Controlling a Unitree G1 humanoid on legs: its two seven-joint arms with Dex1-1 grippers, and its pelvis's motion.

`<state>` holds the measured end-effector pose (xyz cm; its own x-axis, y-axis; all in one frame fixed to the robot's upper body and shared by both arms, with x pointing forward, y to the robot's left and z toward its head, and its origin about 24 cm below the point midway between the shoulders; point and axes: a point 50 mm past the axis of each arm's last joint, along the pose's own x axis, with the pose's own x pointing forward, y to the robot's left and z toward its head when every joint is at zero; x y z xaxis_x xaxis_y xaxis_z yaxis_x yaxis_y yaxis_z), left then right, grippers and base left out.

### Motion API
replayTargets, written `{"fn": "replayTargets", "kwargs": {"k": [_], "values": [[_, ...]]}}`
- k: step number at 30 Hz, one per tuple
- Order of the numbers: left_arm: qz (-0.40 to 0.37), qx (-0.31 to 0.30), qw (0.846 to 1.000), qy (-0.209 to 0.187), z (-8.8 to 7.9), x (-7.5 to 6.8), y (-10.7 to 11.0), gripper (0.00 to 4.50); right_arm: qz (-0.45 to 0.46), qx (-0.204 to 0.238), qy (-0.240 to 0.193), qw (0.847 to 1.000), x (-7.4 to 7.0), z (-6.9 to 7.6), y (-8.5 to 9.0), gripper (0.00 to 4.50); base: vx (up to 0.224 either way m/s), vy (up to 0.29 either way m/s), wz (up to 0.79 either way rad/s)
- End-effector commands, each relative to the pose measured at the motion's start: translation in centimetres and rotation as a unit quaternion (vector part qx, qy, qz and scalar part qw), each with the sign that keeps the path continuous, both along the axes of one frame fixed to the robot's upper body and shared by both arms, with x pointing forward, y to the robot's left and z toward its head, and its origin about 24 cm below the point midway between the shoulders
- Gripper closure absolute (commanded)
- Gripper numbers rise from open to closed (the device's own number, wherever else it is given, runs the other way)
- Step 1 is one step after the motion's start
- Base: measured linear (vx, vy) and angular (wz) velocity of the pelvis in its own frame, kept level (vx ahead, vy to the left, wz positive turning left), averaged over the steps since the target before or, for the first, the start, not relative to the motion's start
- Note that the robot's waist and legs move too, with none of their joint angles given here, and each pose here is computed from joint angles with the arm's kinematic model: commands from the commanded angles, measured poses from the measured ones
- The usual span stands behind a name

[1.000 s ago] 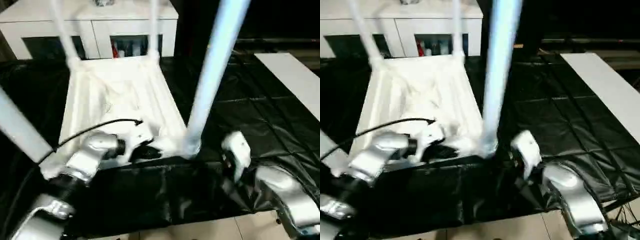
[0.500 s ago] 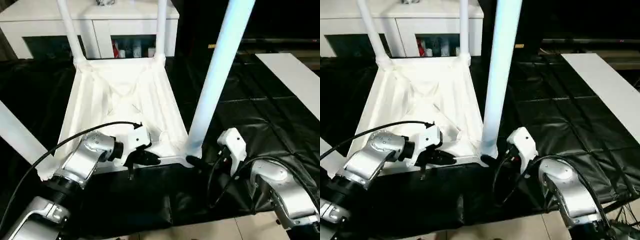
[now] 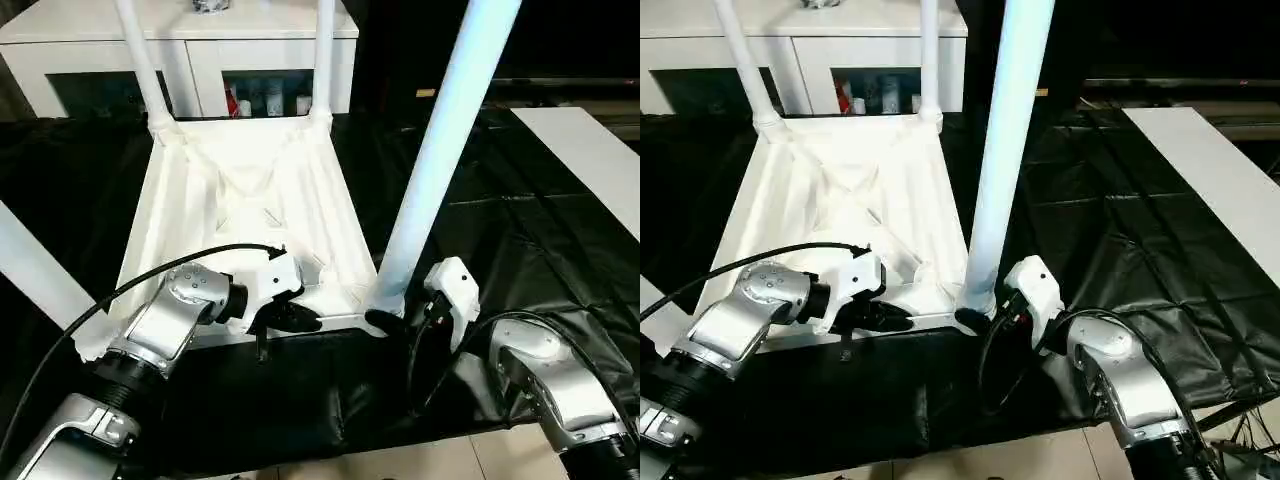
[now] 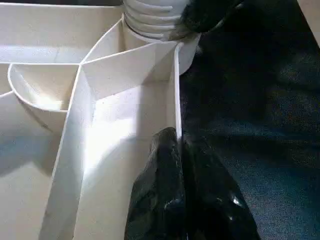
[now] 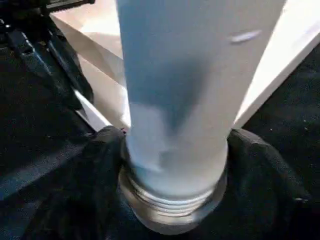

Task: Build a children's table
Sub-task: Rotate leg to tighten

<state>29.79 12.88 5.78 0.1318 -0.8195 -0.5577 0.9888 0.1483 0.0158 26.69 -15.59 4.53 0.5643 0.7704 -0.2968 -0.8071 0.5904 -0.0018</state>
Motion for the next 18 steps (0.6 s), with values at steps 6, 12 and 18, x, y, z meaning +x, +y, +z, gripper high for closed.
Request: {"fn": "replayTargets", "kwargs": {"k": [6, 12, 18], "values": [[-0.034, 0.007, 0.999, 0.026, -0.6, -1.0, -0.6, 4.50, -0.001, -0.007, -0.001, 1.000, 0.2, -0.1, -0.4, 1.73, 0.000, 0.000, 0.00], [-0.016, 0.008, 0.999, 0.026, -0.9, -0.8, -0.6, 4.50, -0.017, -0.018, 0.008, 1.000, 0.3, -0.9, -0.6, 1.78, 0.000, 0.000, 0.00], [0.052, -0.016, 0.998, 0.001, -1.3, 0.7, -2.5, 4.50, -0.154, -0.012, -0.020, 0.988, 2.5, -1.7, 0.7, 1.80, -0.010, 0.000, 0.00]]}}
